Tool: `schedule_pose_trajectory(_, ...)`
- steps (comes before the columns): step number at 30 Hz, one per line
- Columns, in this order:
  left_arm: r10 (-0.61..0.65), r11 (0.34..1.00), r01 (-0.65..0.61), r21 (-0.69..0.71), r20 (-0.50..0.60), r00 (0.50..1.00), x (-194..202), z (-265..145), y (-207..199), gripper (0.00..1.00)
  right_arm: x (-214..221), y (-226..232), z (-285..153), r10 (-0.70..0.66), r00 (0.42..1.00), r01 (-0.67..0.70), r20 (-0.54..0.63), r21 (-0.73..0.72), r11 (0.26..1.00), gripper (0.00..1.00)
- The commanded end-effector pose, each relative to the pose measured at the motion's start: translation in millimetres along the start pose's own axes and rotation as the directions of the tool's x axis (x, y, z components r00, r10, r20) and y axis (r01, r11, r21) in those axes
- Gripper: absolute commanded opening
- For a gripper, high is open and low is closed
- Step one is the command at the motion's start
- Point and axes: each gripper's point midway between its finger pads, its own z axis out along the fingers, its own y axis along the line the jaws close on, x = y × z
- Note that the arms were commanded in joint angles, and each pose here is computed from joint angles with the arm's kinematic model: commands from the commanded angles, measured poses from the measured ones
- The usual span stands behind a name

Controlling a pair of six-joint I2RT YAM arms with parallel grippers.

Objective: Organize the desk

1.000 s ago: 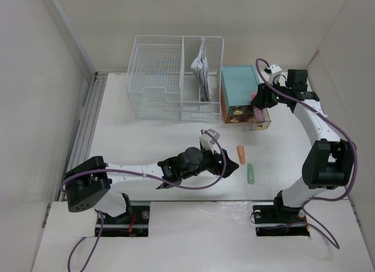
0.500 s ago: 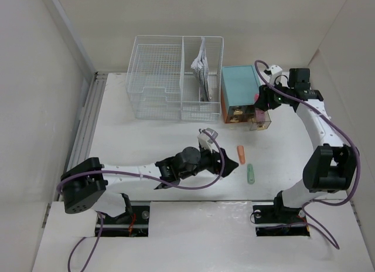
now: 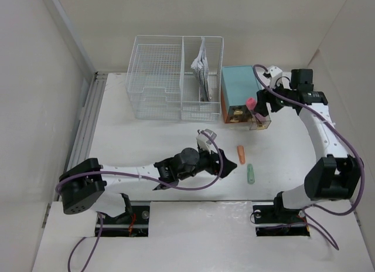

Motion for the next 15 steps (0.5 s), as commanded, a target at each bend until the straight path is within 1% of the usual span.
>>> schedule_pose_trajectory(1,0.003,0.999,-0.006,0.038,0.064,0.998,-17,-8,-10,0.8,-37,12,-39,-0.177,0.975,0.172,0.134,0.046,0.984,0.81)
schedule_pose_trajectory(2,0.003,0.999,-0.006,0.038,0.064,0.998,-17,-8,-10,0.8,-44,15,-45,-0.219,0.963,0.213,0.159,0.051,0.976,0.79)
schedule_pose_trajectory(4,0.002,0.999,-0.005,0.044,0.071,0.997,-20,-9,-12,0.8,-44,16,-53,-0.329,0.93,0.32,0.162,0.076,0.944,0.67)
schedule_pose_trajectory(5,0.003,0.999,-0.006,0.038,0.064,0.998,-16,-10,-9,0.8,-36,22,-52,-0.358,0.923,0.356,0.145,0.039,0.934,0.61)
schedule_pose_trajectory(6,0.002,0.999,-0.005,0.044,0.071,0.997,-19,-12,-11,0.8,-33,19,-53,-0.387,0.912,0.384,0.134,0.044,0.922,0.46)
schedule_pose_trajectory(7,0.001,0.999,-0.004,0.036,0.077,0.997,-20,-11,-10,0.8,-28,18,-54,-0.469,0.876,0.468,0.112,0.036,0.883,0.38)
schedule_pose_trajectory(8,0.001,0.999,-0.004,0.036,0.077,0.997,-20,-11,-10,0.8,-22,25,-51,-0.516,0.849,0.522,0.115,-0.023,0.853,0.32)
schedule_pose_trajectory(9,0.0,0.999,-0.003,0.042,0.084,0.996,-23,-13,-12,0.8,-3,32,-49,-0.525,0.848,0.529,0.072,-0.09,0.844,0.25)
schedule_pose_trajectory(10,0.001,0.999,-0.004,0.036,0.077,0.997,-19,-13,-9,0.8,3,29,-49,-0.617,0.784,0.62,0.067,-0.12,0.775,0.19)
schedule_pose_trajectory(12,0.0,0.999,-0.003,0.042,0.084,0.996,-22,-15,-11,0.8,31,33,-45,-0.644,0.765,0.632,0.028,-0.229,0.741,0.19)
schedule_pose_trajectory(13,0.0,0.999,-0.003,0.042,0.084,0.996,-21,-17,-10,0.8,33,33,-42,-0.691,0.722,0.678,0.049,-0.25,0.691,0.19)
schedule_pose_trajectory(15,0.002,1.0,-0.004,0.026,0.081,0.997,-18,-18,-5,0.8,45,30,-35,-0.709,0.704,0.689,0.046,-0.289,0.665,0.23)
